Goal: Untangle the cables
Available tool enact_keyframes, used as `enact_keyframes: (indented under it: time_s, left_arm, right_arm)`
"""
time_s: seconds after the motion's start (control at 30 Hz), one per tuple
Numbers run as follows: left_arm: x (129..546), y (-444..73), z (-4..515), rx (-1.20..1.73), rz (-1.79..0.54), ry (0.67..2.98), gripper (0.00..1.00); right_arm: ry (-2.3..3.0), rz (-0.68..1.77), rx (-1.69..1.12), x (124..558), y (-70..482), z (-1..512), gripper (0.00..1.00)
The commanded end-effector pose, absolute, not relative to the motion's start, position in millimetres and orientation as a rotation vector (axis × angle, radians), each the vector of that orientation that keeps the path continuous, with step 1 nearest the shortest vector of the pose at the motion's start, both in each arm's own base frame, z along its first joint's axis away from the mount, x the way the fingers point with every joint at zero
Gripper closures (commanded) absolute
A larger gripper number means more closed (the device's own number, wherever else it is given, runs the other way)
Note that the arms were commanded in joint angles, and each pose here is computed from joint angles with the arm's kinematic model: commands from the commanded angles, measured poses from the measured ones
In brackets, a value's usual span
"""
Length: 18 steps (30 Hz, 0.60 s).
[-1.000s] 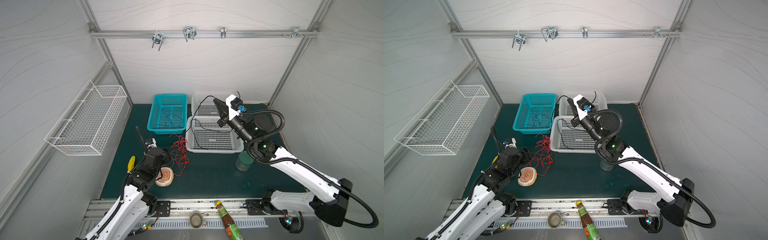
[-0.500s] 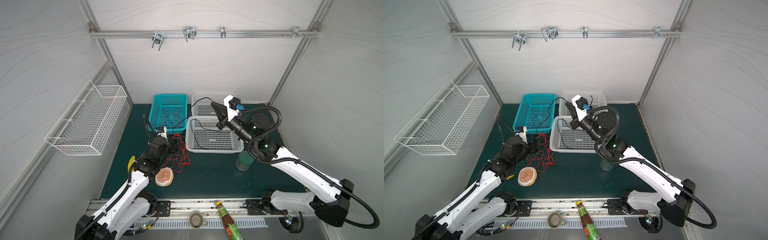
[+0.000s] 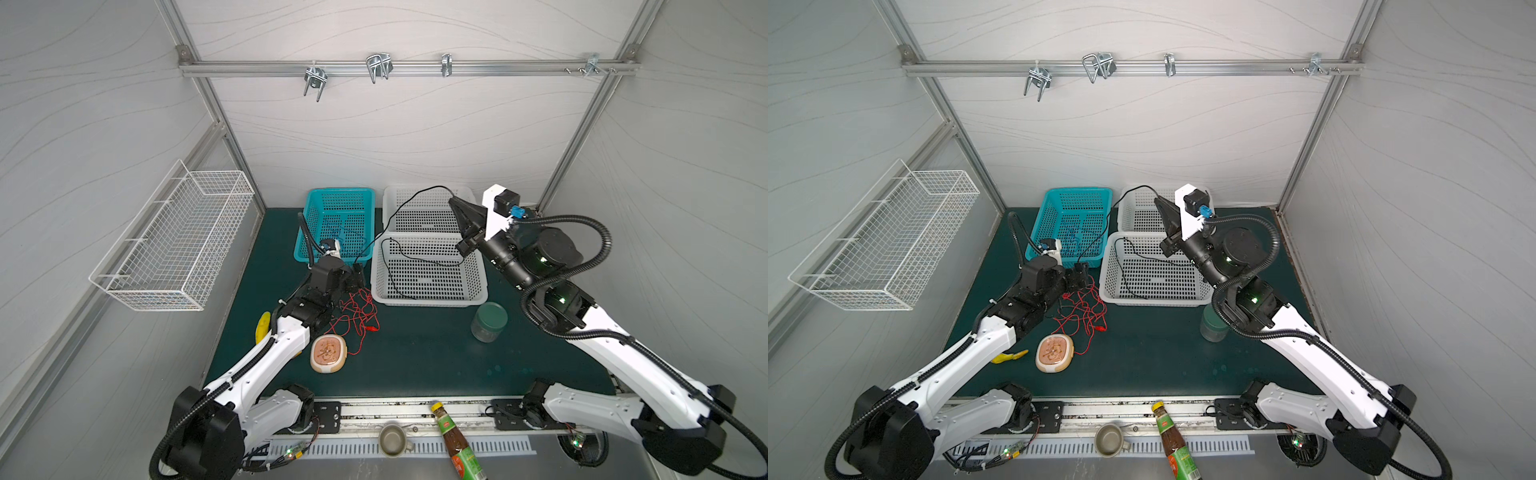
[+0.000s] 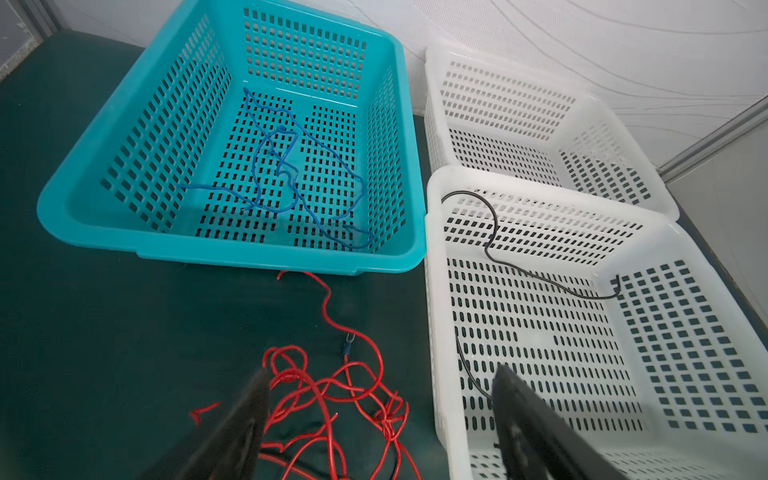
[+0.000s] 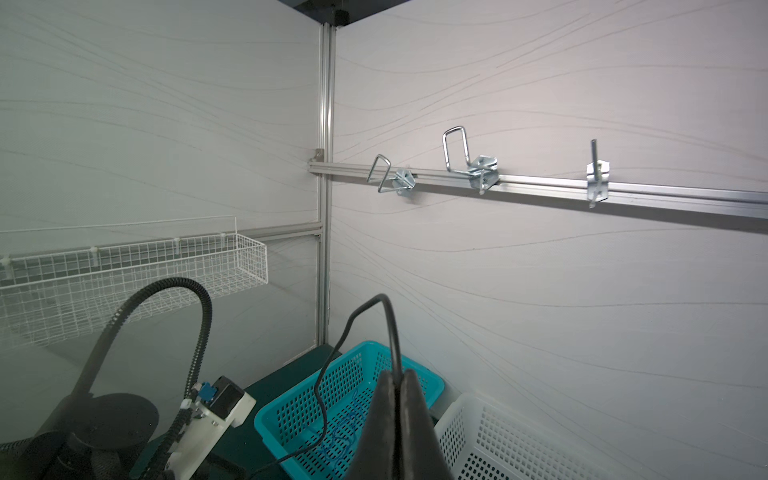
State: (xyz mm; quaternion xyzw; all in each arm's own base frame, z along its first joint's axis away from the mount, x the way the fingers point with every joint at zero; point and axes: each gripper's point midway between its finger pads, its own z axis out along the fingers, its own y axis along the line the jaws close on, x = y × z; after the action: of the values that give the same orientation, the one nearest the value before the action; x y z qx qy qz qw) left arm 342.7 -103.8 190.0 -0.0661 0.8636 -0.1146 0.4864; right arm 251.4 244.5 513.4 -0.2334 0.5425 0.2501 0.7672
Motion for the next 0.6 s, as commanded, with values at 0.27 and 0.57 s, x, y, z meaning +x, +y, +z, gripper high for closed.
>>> enact_keyframes:
  time_s: [0.27,0.57]
  left_arm:
    - [351,-122,201,-0.151,-0.391,2.080,0.17]
    - [350,-136,192,-0.119,-0.469,2.121,0.19]
  right_arm:
    - [1.278,0.382,-0.355,293,200,489,1.00]
    - [1.427,0.322,-0.334,336,204,435,1.00]
